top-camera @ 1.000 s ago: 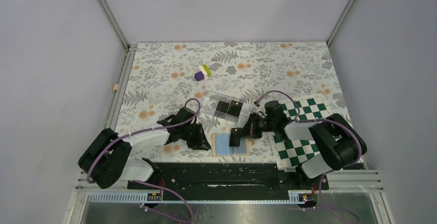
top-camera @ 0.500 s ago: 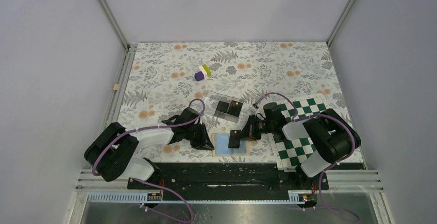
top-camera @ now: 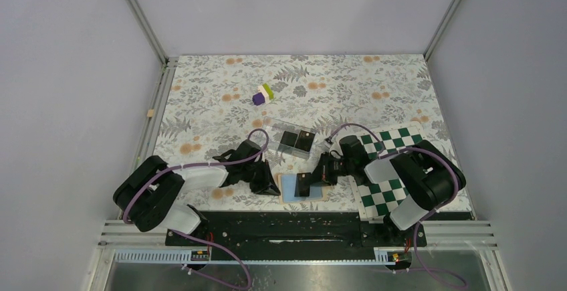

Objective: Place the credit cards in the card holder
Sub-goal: Insert the credit card into the card holder.

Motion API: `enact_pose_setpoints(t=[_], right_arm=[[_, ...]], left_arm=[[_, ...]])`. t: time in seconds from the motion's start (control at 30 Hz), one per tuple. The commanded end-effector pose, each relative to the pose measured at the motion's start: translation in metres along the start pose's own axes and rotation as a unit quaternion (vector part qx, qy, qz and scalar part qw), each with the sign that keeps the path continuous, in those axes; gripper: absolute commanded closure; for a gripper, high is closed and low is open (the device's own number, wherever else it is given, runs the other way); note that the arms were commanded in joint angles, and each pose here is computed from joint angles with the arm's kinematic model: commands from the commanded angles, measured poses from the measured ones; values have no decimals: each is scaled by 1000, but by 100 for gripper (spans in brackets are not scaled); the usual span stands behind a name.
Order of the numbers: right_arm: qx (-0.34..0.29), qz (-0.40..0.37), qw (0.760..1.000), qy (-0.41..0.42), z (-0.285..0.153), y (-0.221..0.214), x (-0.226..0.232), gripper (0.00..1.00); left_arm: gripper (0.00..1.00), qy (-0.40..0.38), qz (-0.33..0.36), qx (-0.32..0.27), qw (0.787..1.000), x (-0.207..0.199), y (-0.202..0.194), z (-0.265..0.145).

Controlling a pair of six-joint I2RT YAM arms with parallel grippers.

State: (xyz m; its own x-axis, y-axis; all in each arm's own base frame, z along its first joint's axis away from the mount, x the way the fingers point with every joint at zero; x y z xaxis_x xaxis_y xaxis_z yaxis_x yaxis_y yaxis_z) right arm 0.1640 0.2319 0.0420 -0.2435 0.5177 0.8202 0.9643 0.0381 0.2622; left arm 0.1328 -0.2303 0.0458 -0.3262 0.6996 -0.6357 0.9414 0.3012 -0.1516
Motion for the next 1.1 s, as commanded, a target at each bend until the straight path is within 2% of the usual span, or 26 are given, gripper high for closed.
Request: enact_pose_setpoints(t=[0.0, 0.2, 0.47, 0.7, 0.73, 0.8, 0.97, 1.07], right_arm=[[25, 19, 999, -22, -5, -14, -1, 100], [38, 26, 998, -37, -11, -19, 1, 100], [80, 45, 996, -9, 3, -29, -1, 100], [88, 39, 995, -11, 11, -24, 0, 100], [92, 38, 995, -15, 12, -24, 0, 96], [95, 35, 994, -31, 9, -24, -1, 82], [118, 8, 986, -116, -9, -26, 1, 58], [136, -9, 979, -150, -14, -21, 6, 49]], left_arm=[[95, 4, 5, -17, 1000, -2, 6, 5], [96, 8, 4, -14, 1000, 0, 6, 6], [97, 9, 8, -11, 1000, -2, 6, 8], [97, 9, 10, -6, 1000, -3, 4, 9], [97, 9, 10, -6, 1000, -3, 4, 9], [98, 8, 10, -6, 1000, -3, 4, 9], [98, 5, 11, -5, 1000, -5, 4, 8], [98, 6, 13, -5, 1000, -6, 4, 7]])
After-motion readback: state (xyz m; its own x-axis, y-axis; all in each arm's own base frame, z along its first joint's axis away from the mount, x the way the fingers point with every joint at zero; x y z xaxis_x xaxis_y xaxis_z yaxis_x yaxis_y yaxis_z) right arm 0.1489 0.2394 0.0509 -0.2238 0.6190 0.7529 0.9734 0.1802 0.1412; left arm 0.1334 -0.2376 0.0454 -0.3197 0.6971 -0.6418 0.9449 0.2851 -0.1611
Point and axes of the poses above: each gripper's point midway between its finger pads, its own z axis out along the fingers, its own x axis along the line the jaws close on, y = z × x, the point moved 4 cm from there along -z, back along the fingers, and after that the axes turned 14 degrees about -z, right-handed, at the moved point
